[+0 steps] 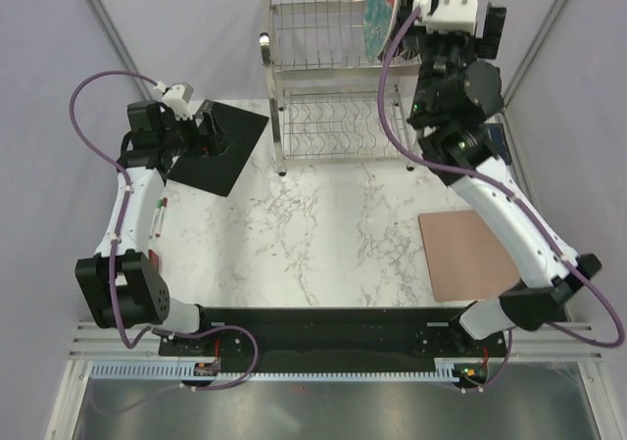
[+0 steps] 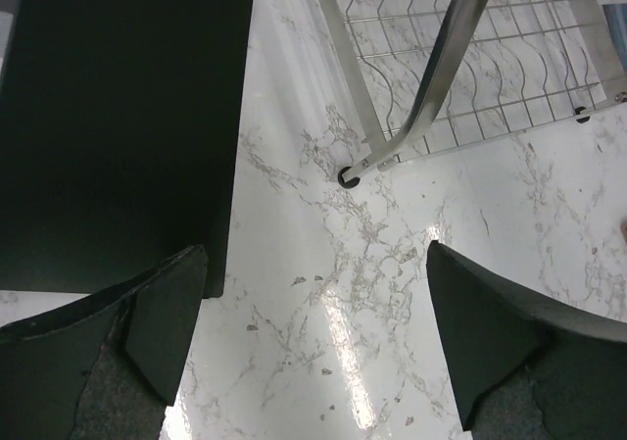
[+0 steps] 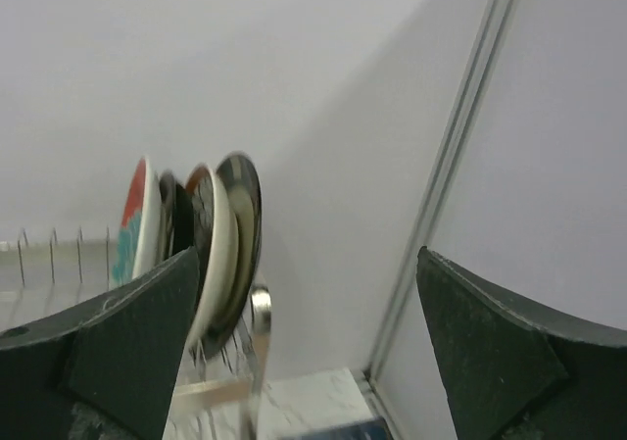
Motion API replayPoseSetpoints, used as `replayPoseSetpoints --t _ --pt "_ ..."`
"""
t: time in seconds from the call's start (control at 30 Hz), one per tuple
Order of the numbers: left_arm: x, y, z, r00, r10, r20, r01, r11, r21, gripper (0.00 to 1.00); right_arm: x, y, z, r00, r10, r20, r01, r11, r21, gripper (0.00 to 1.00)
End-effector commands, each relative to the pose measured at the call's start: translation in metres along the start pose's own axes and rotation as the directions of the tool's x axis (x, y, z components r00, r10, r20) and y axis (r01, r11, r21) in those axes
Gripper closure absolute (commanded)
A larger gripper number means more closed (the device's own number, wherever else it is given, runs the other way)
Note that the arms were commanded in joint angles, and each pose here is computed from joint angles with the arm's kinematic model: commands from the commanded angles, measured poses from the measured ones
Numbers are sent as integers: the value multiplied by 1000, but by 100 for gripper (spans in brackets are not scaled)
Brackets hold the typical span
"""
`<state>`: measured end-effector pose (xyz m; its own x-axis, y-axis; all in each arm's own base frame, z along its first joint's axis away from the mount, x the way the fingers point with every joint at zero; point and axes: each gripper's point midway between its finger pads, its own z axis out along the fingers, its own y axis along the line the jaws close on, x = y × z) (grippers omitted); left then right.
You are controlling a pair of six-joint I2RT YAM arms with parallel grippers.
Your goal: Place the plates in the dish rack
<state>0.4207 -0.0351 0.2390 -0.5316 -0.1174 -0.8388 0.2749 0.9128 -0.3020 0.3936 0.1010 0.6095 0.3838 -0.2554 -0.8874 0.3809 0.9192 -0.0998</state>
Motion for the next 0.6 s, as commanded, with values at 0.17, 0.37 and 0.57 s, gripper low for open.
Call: replayPoseSetpoints --t 0.17,0.37,0.57 --pt "-24 -28 -46 970 231 81 -229 973 -25 0 97 5 -115 946 -251 -203 136 880 -456 2" --pt "2 -47 -71 944 319 80 -321 947 13 0 148 -12 -169 831 -342 -439 56 836 -546 2" --pt "33 -61 -83 942 329 71 -333 942 52 0 197 -8 -207 791 -363 -493 6 809 -587 2"
